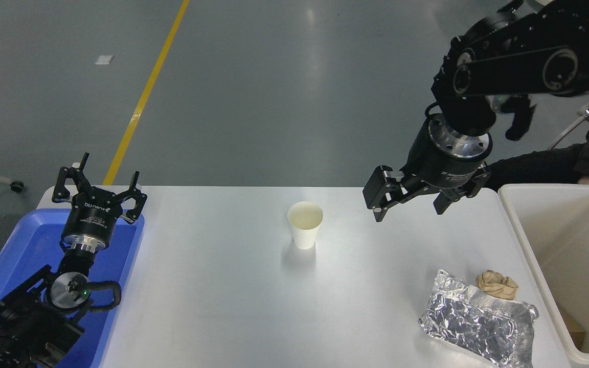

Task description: Pick up paper cup place in dustbin

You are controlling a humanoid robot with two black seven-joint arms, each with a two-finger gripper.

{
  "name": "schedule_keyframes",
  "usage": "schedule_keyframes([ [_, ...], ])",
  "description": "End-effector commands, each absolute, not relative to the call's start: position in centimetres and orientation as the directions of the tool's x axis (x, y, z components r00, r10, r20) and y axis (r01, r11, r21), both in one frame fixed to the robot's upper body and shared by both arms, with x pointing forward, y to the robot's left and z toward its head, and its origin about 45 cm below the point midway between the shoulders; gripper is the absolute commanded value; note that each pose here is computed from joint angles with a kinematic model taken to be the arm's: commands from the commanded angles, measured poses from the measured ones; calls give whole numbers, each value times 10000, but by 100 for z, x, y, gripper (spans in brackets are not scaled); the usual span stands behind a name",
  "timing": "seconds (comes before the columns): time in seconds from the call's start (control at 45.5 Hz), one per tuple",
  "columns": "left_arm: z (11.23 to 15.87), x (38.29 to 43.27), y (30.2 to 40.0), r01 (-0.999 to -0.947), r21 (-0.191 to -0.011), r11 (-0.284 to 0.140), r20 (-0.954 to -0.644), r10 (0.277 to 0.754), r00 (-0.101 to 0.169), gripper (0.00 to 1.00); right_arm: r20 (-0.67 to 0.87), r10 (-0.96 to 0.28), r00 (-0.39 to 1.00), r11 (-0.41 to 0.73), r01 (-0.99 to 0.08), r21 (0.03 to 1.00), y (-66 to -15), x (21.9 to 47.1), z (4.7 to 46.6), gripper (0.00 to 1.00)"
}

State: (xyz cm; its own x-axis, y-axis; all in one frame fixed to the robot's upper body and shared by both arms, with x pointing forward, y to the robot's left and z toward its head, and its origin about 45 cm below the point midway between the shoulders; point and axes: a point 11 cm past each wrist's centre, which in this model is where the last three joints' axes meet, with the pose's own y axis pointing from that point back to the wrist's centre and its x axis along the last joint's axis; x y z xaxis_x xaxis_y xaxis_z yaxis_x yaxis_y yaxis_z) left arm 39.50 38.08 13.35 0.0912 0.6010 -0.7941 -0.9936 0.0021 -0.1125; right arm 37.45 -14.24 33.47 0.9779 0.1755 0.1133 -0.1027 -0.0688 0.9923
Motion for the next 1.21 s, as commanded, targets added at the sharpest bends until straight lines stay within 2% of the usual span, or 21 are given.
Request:
schedule_keyframes([
  [0.0, 1338, 3956, 3798, -9936, -1131, 43, -7938, 6010, 929, 100, 2102, 1468, 9666, -1256, -1926, 9732, -1377, 4172, 2823, 100],
  [0.132, 1345, 3961, 3802, -9935, -1140, 53, -7925, 6026, 942, 100, 3265, 823, 9416, -1409, -3133, 9391, -1471, 4381, 2604, 100],
  [0.396, 1347, 3960, 3804, -9933, -1152, 31, -7932, 6017, 938, 100, 4572, -108, 8893, -1175, -4552, 8826, -1710, 4535, 2125, 100],
  [0.615, 1352, 3966, 3801, -9933, -1157, 47, -7931, 6017, 952, 100, 4437, -1176, 8884, -1734, -4583, 8717, -1606, 4459, 1828, 100],
  [0.857, 1353, 3970, 3789, -9932, -1165, 69, -7929, 6015, 972, 100, 4185, -2520, 8726, -2845, -4801, 8298, -1346, 4435, 1755, 100],
  [1.187, 1357, 3970, 3799, -9931, -1174, 51, -7925, 6021, 968, 100, 3357, -3183, 8865, -3441, -4380, 8305, -1234, 4250, 1501, 100],
])
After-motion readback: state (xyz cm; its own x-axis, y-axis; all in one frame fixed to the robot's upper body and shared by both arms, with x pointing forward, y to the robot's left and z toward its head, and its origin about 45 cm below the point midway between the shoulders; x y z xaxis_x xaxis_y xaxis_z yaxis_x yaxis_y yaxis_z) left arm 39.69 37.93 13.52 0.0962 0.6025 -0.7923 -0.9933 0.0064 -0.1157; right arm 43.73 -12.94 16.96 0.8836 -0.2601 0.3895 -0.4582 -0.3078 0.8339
